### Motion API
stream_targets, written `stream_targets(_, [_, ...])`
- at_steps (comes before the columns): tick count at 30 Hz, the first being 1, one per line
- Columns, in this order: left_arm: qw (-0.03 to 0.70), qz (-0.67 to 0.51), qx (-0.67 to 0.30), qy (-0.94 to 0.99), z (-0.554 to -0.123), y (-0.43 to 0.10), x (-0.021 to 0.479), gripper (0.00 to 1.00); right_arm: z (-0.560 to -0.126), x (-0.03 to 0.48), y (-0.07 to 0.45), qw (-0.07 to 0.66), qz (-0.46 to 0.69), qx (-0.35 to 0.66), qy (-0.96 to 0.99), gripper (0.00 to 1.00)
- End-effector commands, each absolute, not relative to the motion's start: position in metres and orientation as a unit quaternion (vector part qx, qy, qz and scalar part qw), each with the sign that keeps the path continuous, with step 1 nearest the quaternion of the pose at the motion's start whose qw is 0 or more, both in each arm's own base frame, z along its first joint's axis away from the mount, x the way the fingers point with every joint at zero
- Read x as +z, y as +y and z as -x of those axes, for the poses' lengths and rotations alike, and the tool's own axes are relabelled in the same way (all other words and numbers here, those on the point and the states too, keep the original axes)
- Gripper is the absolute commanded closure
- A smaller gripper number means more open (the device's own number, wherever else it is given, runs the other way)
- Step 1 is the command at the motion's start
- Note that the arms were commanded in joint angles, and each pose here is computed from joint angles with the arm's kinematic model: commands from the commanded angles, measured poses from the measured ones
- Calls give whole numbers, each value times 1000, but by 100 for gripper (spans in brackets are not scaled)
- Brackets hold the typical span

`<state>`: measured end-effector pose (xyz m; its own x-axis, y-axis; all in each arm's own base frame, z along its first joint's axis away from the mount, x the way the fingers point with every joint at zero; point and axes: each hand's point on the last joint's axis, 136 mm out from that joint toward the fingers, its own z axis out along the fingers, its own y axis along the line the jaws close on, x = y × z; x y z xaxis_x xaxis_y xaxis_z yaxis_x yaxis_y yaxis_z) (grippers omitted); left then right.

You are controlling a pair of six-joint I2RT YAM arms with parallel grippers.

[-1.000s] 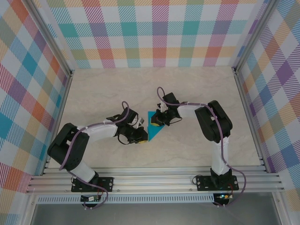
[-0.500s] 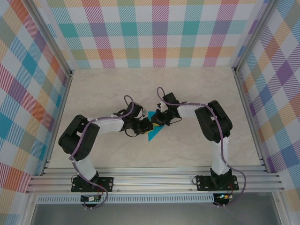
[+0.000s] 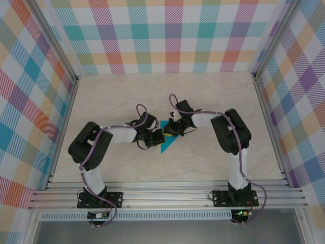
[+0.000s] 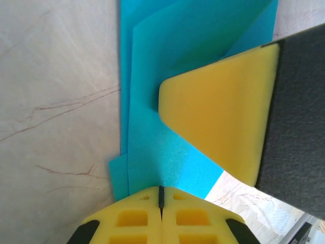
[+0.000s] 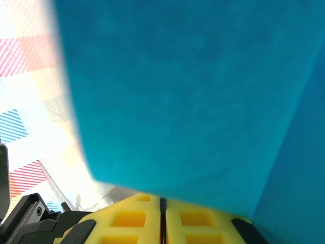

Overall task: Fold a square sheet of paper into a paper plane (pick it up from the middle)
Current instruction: Fourth fold the wing at the center of the table.

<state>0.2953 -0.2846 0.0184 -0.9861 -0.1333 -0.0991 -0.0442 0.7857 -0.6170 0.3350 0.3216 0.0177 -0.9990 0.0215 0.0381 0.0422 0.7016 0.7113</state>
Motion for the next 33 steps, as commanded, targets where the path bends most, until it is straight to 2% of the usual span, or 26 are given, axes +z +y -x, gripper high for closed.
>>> stream_targets(1, [28,51,-231,971,-261,-245,-19,100,-348,23,303,-13,17,-350,-936,90])
stream_targets(5, [25,33,-223,974,-256,-241,-18,100,-358,59,302,-55,-12,-370,-927,90])
stream_targets(9, [23,28,-228,973,-257,-244,-18,100,-349,69,311,-56,-26,-405,-912,95])
stream_targets(22, [20,30,-235,971,-259,-248,-18,100,-327,27,323,-26,-22,-382,-924,99])
stream_targets(33, [7,23,-224,974,-250,-242,-25,100,-349,-2,299,-58,7,-326,-943,100])
